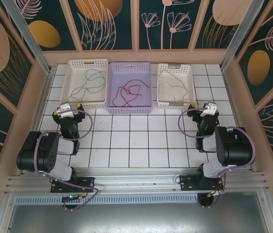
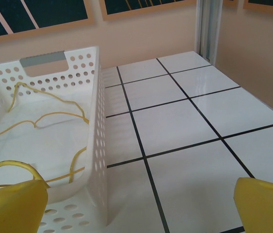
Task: Untangle the cables
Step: Reset both arms
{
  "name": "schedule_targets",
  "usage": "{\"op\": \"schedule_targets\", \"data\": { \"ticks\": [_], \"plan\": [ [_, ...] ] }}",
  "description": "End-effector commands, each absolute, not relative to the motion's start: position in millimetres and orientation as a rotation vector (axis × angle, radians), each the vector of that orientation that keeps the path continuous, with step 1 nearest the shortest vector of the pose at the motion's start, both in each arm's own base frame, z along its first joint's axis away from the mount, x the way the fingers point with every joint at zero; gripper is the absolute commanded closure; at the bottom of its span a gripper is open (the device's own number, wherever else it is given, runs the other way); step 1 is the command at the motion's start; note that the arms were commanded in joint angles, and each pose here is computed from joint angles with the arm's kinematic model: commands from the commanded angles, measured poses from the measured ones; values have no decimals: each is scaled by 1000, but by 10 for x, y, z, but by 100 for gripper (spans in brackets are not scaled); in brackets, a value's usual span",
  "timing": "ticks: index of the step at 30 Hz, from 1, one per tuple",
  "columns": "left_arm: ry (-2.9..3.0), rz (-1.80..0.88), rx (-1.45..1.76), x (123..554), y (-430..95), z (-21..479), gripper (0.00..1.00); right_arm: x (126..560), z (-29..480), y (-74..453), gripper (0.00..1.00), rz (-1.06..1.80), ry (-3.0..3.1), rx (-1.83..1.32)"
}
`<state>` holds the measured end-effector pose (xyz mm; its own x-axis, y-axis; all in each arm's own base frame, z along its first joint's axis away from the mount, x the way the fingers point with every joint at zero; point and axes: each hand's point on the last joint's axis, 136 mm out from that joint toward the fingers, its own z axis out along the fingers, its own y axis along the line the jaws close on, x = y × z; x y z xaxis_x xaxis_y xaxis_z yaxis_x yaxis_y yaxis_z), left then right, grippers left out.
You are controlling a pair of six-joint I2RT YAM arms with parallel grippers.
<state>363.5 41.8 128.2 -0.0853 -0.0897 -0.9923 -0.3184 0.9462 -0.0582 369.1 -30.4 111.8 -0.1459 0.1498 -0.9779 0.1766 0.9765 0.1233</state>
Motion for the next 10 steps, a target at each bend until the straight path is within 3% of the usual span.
{"op": "schedule_targets", "data": {
  "ticks": [1, 10],
  "plan": [
    [1608, 175, -330, 3650, 435, 1391, 1, 3706, 1249, -291, 1, -15, 1672, 239],
    [1612, 162, -304, 3662, 395, 1393, 1, 3704, 1242, -291, 1, -15, 1674, 240]
  ]
}}
